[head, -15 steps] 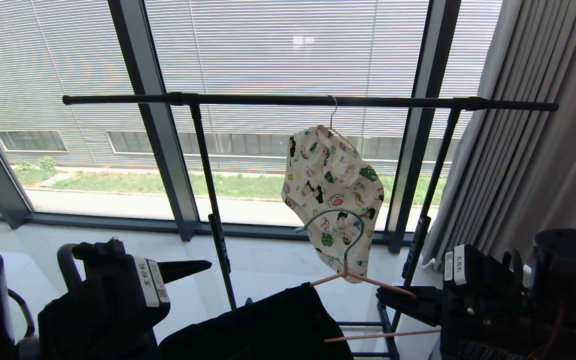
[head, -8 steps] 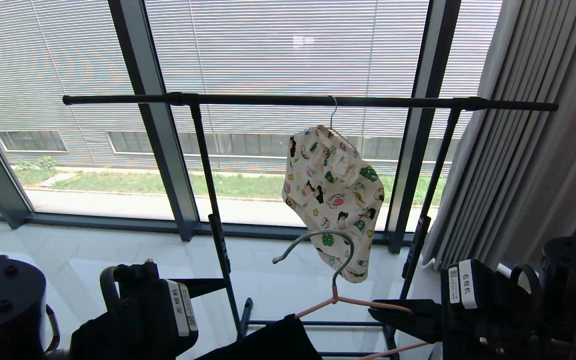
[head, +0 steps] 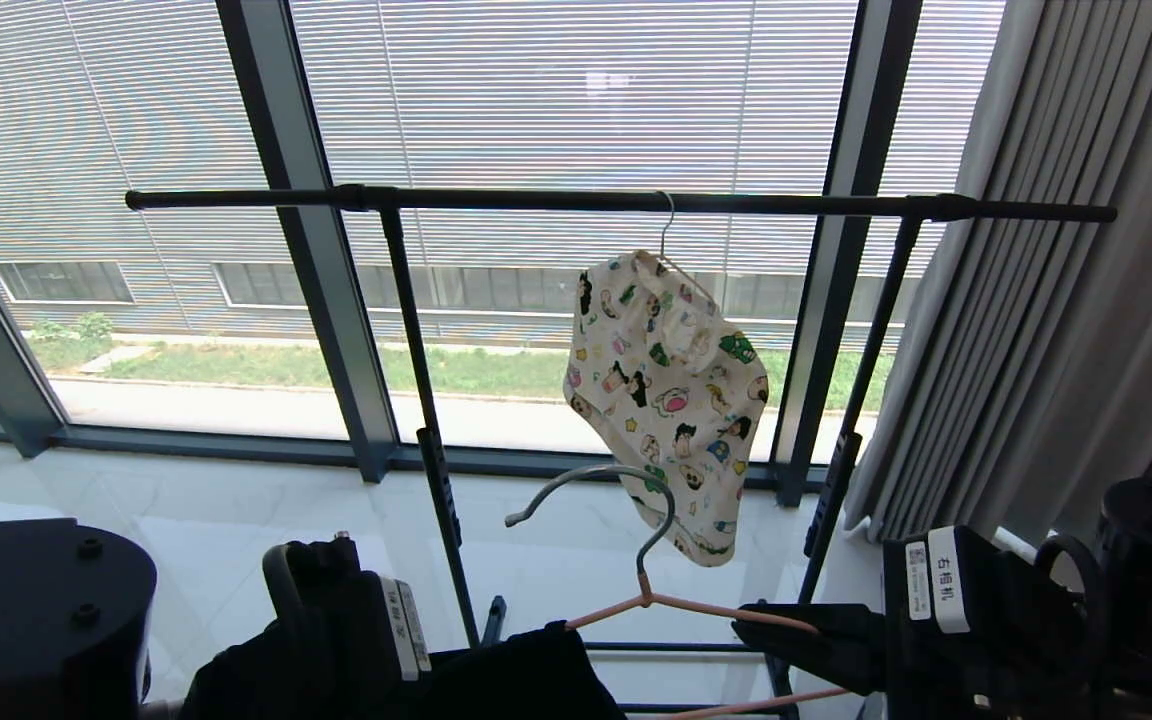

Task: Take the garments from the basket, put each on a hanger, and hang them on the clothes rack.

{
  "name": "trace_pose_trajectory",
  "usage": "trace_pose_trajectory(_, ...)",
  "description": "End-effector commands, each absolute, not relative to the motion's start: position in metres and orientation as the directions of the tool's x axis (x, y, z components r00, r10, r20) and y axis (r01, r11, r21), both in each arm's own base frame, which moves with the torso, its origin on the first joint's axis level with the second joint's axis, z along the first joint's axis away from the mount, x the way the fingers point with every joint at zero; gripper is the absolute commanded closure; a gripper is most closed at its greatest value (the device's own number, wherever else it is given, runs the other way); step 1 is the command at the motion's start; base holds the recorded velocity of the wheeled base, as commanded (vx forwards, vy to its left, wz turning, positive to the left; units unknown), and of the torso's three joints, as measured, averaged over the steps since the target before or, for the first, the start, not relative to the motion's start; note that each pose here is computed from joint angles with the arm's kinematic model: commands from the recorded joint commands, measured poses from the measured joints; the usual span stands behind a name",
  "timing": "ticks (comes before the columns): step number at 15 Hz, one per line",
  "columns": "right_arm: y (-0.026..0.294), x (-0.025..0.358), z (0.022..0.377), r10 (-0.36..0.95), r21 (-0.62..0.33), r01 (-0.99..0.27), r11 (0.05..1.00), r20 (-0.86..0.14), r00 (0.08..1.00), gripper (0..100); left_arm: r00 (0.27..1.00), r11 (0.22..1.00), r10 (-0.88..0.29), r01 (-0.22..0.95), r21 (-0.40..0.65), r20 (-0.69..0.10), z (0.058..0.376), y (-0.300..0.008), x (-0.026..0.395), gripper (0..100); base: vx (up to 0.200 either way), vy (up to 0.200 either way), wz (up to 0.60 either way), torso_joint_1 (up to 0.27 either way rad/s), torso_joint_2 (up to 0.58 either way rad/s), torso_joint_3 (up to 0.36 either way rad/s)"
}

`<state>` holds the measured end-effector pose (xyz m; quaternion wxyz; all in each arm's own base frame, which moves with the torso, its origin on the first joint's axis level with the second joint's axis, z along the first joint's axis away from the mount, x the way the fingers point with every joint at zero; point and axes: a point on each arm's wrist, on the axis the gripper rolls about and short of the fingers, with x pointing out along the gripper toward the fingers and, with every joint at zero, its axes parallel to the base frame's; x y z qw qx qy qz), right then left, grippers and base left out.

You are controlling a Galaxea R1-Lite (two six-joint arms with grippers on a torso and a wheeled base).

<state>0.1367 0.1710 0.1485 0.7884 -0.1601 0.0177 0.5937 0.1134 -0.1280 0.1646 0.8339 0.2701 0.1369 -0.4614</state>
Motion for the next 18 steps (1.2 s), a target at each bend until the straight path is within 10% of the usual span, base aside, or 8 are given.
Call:
trace_pose_trajectory(1,0.172,0.136,0.148,0.932,-0.232,-0.943,0.237,-0.218,0.288,100,0.538,0.430,-0.693,0.843,0.324,-0.480,0.164,-0.129,0.114,100,0.000,0.000,0.00,0.000,0.00,0.000)
trace_pose_trajectory(3,0.172,0.135,0.148,0.933,-0.232,-0.944,0.235,-0.219,0.286,100,0.539,0.430,-0.690,0.842,0.324,-0.484,0.163,-0.129,0.115,100,0.000,0.000,0.00,0.000,0.00,0.000)
trace_pose_trajectory(4,0.171,0.135,0.148,0.933,-0.232,-0.944,0.235,-0.220,0.286,0,0.543,0.434,-0.686,0.839,0.327,-0.484,0.163,-0.129,0.115,100,0.000,0.000,0.00,0.000,0.00,0.000)
trace_pose_trajectory(11,0.163,0.141,0.142,0.891,-0.234,-0.916,0.326,-0.248,0.380,0,0.720,0.591,-0.483,0.688,0.421,-0.498,0.155,-0.116,0.122,100,0.000,0.000,0.00,0.000,0.00,0.000)
trace_pose_trajectory(18,0.194,0.160,0.111,0.884,-0.024,-0.933,0.359,-0.312,0.348,0,0.857,0.739,-0.427,0.514,0.435,-0.287,0.201,-0.119,0.150,100,0.000,0.000,0.00,0.000,0.00,0.000)
